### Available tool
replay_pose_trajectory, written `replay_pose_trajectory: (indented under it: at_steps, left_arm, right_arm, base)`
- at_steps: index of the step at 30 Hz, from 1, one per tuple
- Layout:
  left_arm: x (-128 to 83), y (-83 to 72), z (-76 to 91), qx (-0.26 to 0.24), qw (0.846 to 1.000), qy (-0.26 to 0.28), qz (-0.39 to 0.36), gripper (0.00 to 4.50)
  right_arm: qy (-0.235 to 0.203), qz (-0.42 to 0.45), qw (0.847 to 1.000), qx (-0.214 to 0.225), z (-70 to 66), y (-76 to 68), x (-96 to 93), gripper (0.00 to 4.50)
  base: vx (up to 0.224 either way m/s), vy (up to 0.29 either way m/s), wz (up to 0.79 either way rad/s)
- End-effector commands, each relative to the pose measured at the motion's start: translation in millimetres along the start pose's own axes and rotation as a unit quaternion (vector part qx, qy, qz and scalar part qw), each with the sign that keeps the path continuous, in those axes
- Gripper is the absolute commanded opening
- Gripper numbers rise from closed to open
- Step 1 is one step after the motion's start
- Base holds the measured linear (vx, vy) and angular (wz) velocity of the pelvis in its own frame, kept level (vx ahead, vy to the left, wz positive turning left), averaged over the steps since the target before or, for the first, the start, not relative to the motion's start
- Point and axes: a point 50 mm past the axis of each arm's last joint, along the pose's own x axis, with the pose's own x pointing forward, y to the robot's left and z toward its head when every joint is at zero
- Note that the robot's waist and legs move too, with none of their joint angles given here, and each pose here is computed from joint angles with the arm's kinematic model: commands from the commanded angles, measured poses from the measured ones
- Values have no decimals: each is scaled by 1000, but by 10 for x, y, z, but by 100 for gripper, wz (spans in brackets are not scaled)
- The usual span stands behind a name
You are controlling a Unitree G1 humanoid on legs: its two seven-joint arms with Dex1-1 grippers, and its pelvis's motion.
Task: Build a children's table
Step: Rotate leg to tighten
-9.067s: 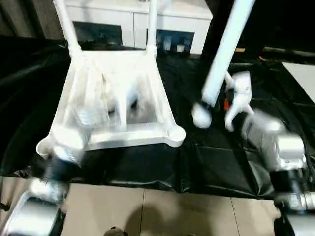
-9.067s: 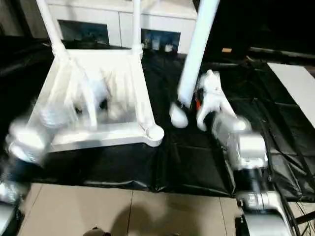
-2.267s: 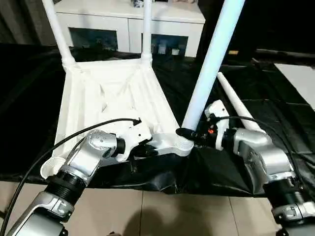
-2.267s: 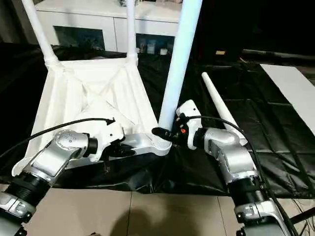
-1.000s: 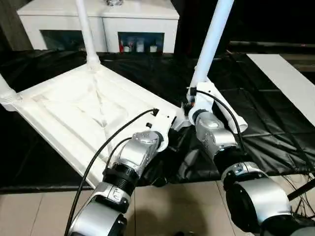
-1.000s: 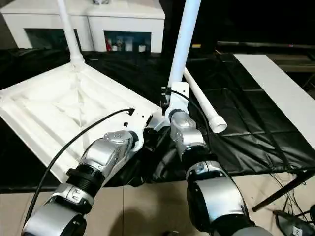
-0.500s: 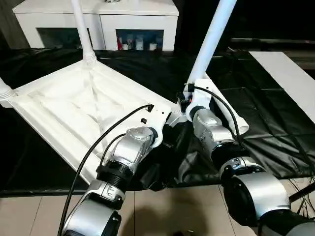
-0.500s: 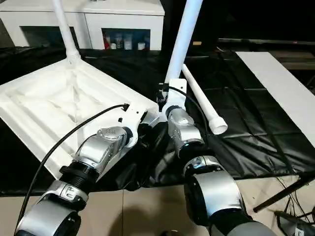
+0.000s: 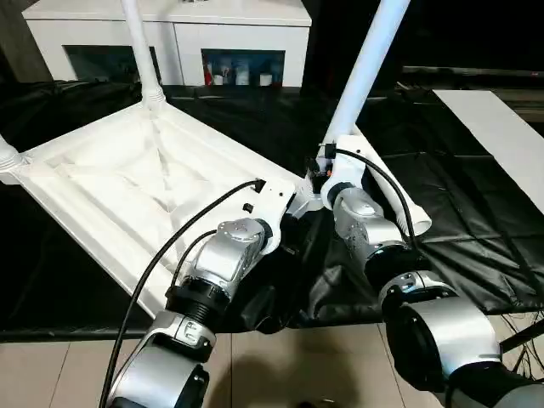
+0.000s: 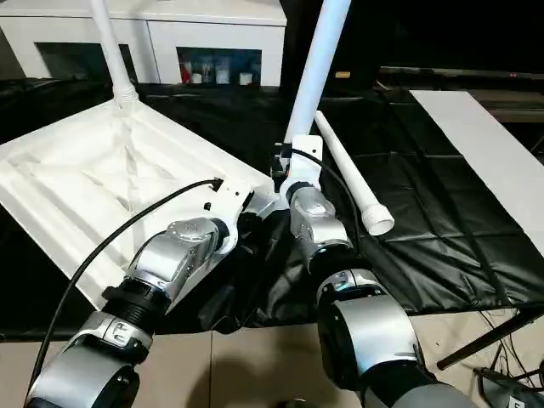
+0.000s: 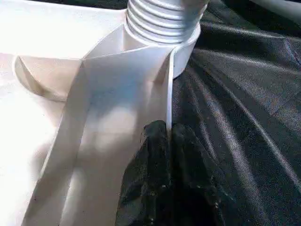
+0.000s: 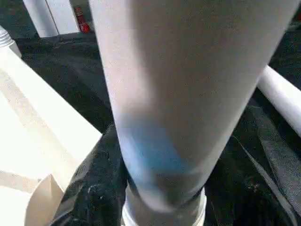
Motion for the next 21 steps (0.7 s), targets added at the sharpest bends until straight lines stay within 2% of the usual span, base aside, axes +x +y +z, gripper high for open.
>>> replay_pose_trajectory:
  at_steps: [1, 8, 9, 10, 12, 21]
  left_arm:
    - [-63, 125, 159, 7, 998, -50, 26, 0]
    - [-64, 127, 157, 6, 998, -50, 25, 0]
    - [-272, 320, 91, 87, 994, -50, -46, 0]
    - [-439, 415, 15, 149, 983, -32, -107, 0]
    - [-615, 475, -80, 208, 963, 1, -174, 0]
    - [-635, 494, -67, 212, 961, -2, -177, 0]
  right_arm:
    - [107, -14, 994, 9, -517, -66, -105, 186]
    - [108, -13, 994, 11, -517, -66, -104, 186]
    - [127, 94, 987, -37, -448, -233, -128, 186]
    - [152, 170, 971, -69, -412, -351, -180, 186]
    - [186, 243, 947, -96, -384, -459, -258, 186]
    - [184, 253, 945, -98, -358, -455, -261, 186]
  base:
    - [0, 0, 0]
    - [0, 0, 0]
    - [0, 0, 0]
    - [0, 0, 0]
    - [0, 0, 0]
    - [4, -5, 2]
